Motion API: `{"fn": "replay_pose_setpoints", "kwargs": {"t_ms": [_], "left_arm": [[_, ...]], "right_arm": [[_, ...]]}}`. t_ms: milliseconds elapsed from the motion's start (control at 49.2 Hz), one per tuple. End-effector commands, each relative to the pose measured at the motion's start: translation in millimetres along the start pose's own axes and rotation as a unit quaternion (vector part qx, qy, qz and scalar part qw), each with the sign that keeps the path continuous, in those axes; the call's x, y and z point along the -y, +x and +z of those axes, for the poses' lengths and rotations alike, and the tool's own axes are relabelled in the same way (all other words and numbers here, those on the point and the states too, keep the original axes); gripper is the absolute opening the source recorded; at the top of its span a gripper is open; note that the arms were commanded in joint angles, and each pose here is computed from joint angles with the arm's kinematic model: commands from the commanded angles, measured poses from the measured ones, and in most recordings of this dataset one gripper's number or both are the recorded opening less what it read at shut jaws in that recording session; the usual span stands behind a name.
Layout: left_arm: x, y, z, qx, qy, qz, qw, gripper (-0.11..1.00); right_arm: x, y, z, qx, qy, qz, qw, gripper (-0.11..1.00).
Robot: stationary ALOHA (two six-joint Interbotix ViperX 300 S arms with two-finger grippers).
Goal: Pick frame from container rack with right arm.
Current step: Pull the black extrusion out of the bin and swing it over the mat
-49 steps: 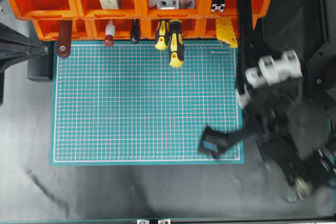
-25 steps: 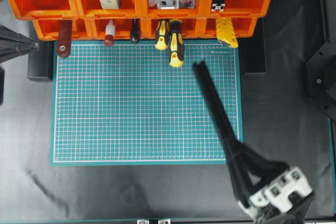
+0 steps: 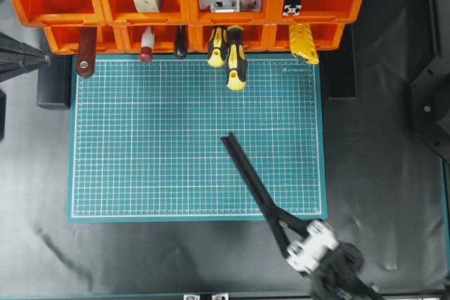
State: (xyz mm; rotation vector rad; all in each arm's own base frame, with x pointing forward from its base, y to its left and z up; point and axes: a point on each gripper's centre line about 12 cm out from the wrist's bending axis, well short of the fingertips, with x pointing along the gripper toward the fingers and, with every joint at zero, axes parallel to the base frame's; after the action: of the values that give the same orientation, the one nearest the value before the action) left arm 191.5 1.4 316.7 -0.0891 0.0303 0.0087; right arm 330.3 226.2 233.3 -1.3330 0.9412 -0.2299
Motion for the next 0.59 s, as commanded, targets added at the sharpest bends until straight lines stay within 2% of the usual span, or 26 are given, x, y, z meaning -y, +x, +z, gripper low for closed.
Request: {"fn": "replay_pose_setpoints", "kwargs": {"t_ms": [0,183,366,570], "left_arm": [[1,2,11,0.012,0.0,0.0,0.9999,0.0],[1,1,13,0.015,0.001,-0.001,0.9999,0.0],[0,2,11,0.012,0.002,0.0,0.9999,0.0],[-2,2,11,0.011,0.001,0.007,0.9999,0.0]], "right_arm": [[9,13,-3,0.032,0.014,0.018,0.9992,0.24],[-3,58,-2,0.06,0.005,0.054,0.9967,0.24],[-3,107,-5,0.066,0.011,0.082,0.9944,0.24],[6,142,-6,0.064,-0.031,0.091,0.9933,0.24]]}}
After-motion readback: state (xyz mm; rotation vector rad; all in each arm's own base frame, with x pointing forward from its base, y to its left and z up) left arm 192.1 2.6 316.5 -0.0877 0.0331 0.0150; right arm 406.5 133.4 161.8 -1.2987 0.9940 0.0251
